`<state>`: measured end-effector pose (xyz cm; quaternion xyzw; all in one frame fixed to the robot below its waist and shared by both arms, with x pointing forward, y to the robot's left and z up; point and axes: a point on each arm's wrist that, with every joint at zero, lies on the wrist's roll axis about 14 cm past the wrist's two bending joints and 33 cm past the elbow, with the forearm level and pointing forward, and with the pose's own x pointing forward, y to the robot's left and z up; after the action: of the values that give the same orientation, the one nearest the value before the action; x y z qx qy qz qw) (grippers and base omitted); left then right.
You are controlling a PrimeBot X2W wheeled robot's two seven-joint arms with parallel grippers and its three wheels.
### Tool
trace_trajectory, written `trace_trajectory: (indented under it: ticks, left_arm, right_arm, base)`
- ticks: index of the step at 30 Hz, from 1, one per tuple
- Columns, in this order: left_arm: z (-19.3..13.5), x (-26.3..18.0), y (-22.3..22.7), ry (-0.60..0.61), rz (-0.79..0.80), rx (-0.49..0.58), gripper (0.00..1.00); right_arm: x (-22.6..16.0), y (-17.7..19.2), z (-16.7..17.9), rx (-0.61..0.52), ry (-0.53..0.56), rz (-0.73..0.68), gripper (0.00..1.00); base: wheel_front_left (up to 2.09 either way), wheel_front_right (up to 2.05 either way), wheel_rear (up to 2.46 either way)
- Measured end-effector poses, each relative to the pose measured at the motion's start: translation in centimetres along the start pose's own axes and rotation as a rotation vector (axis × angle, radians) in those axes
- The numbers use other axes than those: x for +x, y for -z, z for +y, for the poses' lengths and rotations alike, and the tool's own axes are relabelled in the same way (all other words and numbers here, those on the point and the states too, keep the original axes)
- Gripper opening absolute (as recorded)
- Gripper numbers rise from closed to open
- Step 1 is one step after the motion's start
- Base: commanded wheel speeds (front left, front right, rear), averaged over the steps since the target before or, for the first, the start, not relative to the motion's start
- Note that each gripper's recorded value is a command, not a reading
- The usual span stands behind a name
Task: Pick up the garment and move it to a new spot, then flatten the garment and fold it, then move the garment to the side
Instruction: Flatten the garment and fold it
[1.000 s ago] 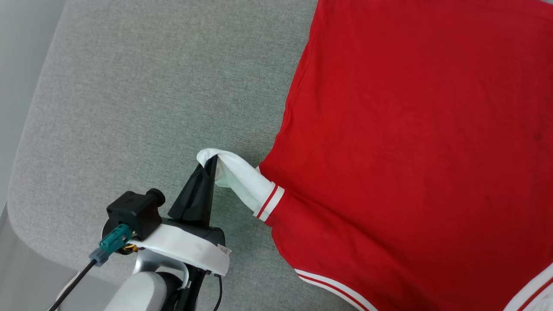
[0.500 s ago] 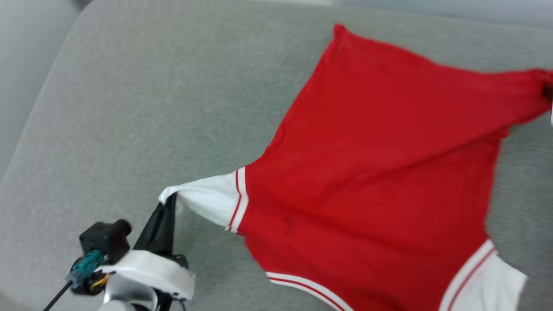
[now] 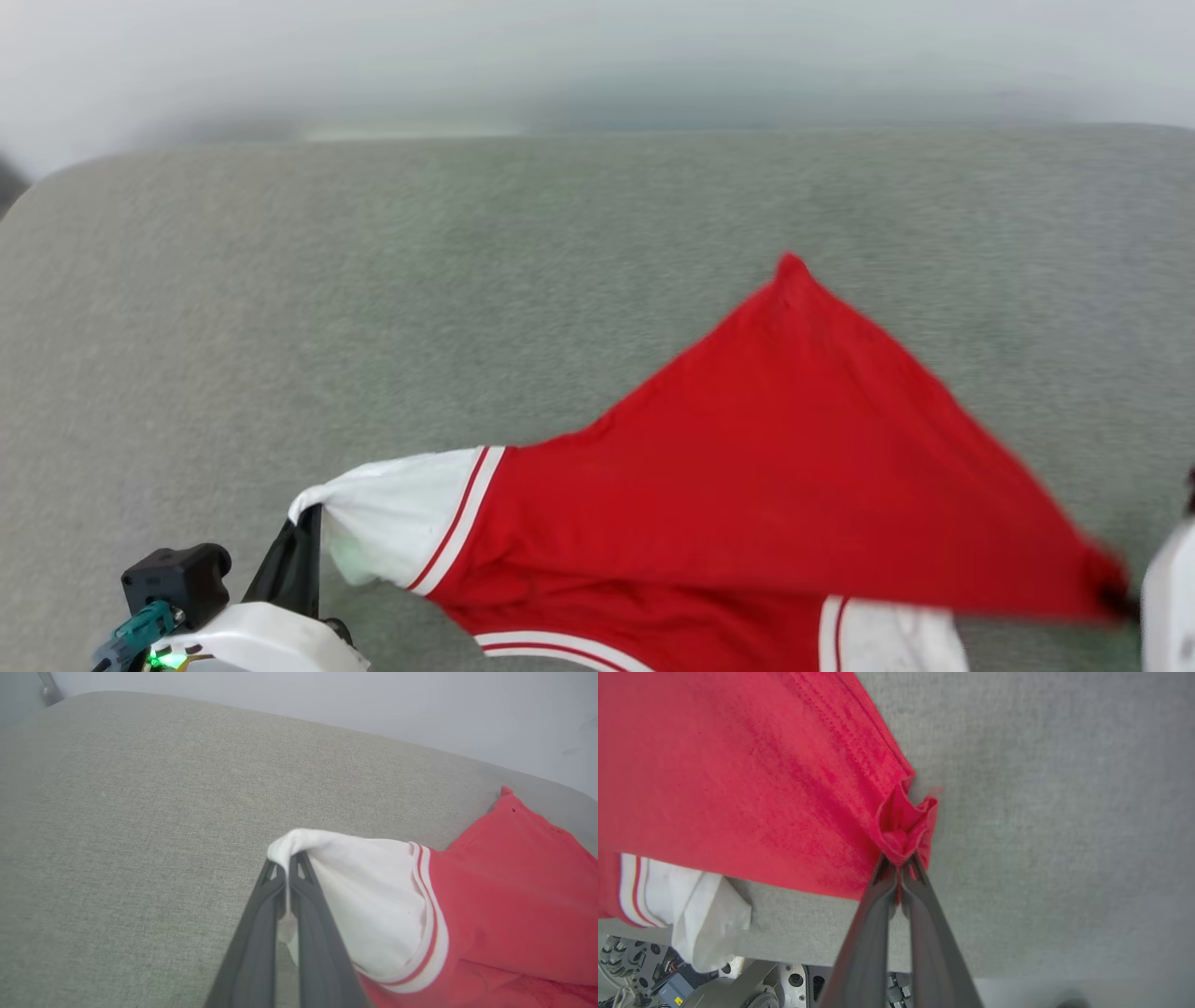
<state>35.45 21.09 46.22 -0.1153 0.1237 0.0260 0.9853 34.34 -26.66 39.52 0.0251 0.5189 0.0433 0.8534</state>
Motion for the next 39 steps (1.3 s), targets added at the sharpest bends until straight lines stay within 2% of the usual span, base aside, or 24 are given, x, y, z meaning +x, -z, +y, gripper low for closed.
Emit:
trace_trajectory:
  ticks: [4, 6, 7, 8, 10, 13, 18, 20, 23, 27, 32, 39]
  left_arm:
    - [-1.0, 0.2, 0.2, 0.031, 0.016, 0.004, 0.0]
    - [-1.6, 0.4, 0.0, 0.052, 0.017, 0.007, 0.0]
    - [-1.8, 0.5, 0.0, 0.059, 0.02, 0.01, 0.0]
    - [-1.9, 0.6, 0.0, 0.063, 0.024, 0.014, 0.0]
    - [-2.3, 0.8, -0.1, 0.073, 0.026, 0.02, 0.0]
    - [-2.6, 1.0, -0.4, 0.081, 0.028, 0.025, 0.0]
    - [-3.0, 1.0, -0.8, 0.089, 0.023, 0.029, 0.0]
    - [-3.2, 1.0, -1.0, 0.093, 0.02, 0.028, 0.0]
    - [-3.4, 1.1, -1.0, 0.096, 0.02, 0.023, 0.0]
    - [-3.4, 1.3, -0.8, 0.093, 0.026, 0.024, 0.0]
    - [-4.0, 2.2, -1.2, 0.108, 0.009, 0.022, 0.0]
    - [-4.2, 3.6, -1.2, 0.112, -0.005, 0.011, 0.0]
  right_arm:
    - [-0.8, 7.9, 1.1, 0.126, -0.019, 0.104, 0.0]
    - [-1.1, 10.2, 2.1, 0.183, -0.037, 0.123, 0.0]
    - [-1.2, 10.7, 2.5, 0.2, -0.043, 0.115, 0.67]
    - [-1.3, 10.5, 2.9, 0.214, -0.048, 0.083, 1.0]
    - [-1.5, 9.4, 3.1, 0.25, -0.055, 0.002, 1.0]
    - [-2.6, 5.7, 2.7, 0.317, -0.058, -0.216, 1.0]
    - [-5.9, -2.0, -0.2, 0.282, 0.036, -0.614, 1.0]
    - [-6.6, -4.3, -0.4, 0.269, 0.044, -0.722, 1.0]
    - [-6.2, -7.2, 0.1, 0.252, 0.013, -0.794, 1.0]
    - [-3.8, -9.8, 2.0, 0.174, -0.064, -0.722, 1.0]
    - [-0.3, -13.1, 4.6, 0.031, -0.136, -0.542, 1.0]
    - [5.1, -14.7, 8.6, -0.114, -0.204, -0.264, 1.0]
  base:
    - [0.0, 0.0, 0.0]
    - [0.0, 0.0, 0.0]
    - [0.0, 0.0, 0.0]
    - [0.0, 0.0, 0.0]
    - [0.0, 0.0, 0.0]
    - [0.0, 0.0, 0.0]
    - [0.0, 0.0, 0.0]
    - [0.0, 0.0, 0.0]
    - [0.0, 0.0, 0.0]
    - [0.0, 0.0, 0.0]
    - [0.0, 0.0, 0.0]
    - [0.0, 0.0, 0.0]
